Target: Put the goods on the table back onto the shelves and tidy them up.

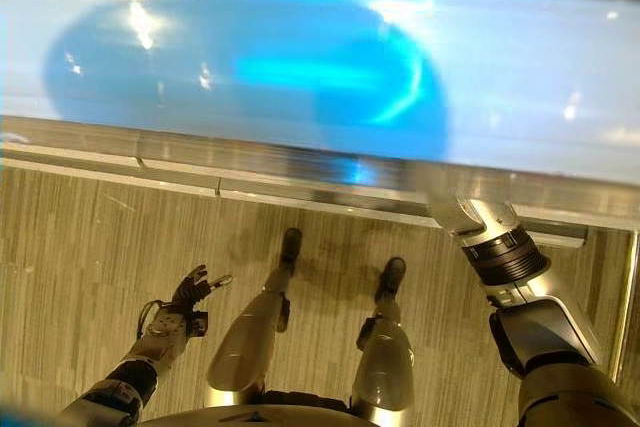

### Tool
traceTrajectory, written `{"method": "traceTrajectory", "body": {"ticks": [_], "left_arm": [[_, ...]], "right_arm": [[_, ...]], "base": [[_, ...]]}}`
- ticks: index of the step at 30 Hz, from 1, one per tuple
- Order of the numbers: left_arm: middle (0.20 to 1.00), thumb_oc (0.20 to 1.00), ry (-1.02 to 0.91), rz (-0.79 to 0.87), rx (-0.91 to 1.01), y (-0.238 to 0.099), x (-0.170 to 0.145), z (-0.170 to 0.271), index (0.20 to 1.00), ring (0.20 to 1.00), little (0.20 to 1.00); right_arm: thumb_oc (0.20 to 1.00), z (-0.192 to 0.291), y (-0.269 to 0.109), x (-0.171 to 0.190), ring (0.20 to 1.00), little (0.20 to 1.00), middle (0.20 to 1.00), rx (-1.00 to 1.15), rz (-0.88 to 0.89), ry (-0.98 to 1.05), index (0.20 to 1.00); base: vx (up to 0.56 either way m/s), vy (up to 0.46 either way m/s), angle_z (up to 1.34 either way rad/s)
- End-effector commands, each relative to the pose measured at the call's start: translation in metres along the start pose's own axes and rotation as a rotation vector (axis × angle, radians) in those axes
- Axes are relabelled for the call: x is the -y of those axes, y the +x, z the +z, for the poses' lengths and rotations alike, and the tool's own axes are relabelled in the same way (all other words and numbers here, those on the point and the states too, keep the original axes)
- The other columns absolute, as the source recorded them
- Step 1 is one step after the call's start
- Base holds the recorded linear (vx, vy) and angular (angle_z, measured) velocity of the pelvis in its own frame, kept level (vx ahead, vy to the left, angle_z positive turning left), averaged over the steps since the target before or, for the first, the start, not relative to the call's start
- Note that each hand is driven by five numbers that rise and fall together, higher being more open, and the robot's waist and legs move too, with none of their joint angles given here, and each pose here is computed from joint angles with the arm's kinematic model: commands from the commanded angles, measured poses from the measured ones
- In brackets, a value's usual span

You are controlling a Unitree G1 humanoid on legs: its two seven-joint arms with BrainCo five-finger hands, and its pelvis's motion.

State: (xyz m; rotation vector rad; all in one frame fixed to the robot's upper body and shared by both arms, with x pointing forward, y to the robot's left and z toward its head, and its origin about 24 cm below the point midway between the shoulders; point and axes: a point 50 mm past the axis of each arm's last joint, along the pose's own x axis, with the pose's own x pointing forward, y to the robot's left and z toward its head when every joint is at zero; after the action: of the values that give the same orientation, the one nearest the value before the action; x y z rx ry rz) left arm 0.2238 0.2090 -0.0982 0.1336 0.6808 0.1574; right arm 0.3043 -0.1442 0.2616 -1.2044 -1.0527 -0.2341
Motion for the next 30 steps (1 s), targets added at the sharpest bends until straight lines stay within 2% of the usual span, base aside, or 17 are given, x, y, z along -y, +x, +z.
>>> {"method": "traceTrajectory", "body": {"ticks": [1,30], "left_arm": [[1.0,1.0,0.0,0.062,-0.056,0.0,-0.015,-0.012,1.0,1.0,1.0],[1.0,1.0,0.006,0.081,-0.041,0.003,-0.014,-0.004,1.0,1.0,1.0]], "right_arm": [[0.2,0.024,0.003,0.012,0.2,0.2,0.2,0.105,-0.08,0.097,0.2],[0.2,0.039,0.012,-0.016,0.2,0.2,0.2,0.153,0.031,0.121,0.2]], "base": [[0.0,0.0,0.0],[0.0,0.0,-0.01]]}}
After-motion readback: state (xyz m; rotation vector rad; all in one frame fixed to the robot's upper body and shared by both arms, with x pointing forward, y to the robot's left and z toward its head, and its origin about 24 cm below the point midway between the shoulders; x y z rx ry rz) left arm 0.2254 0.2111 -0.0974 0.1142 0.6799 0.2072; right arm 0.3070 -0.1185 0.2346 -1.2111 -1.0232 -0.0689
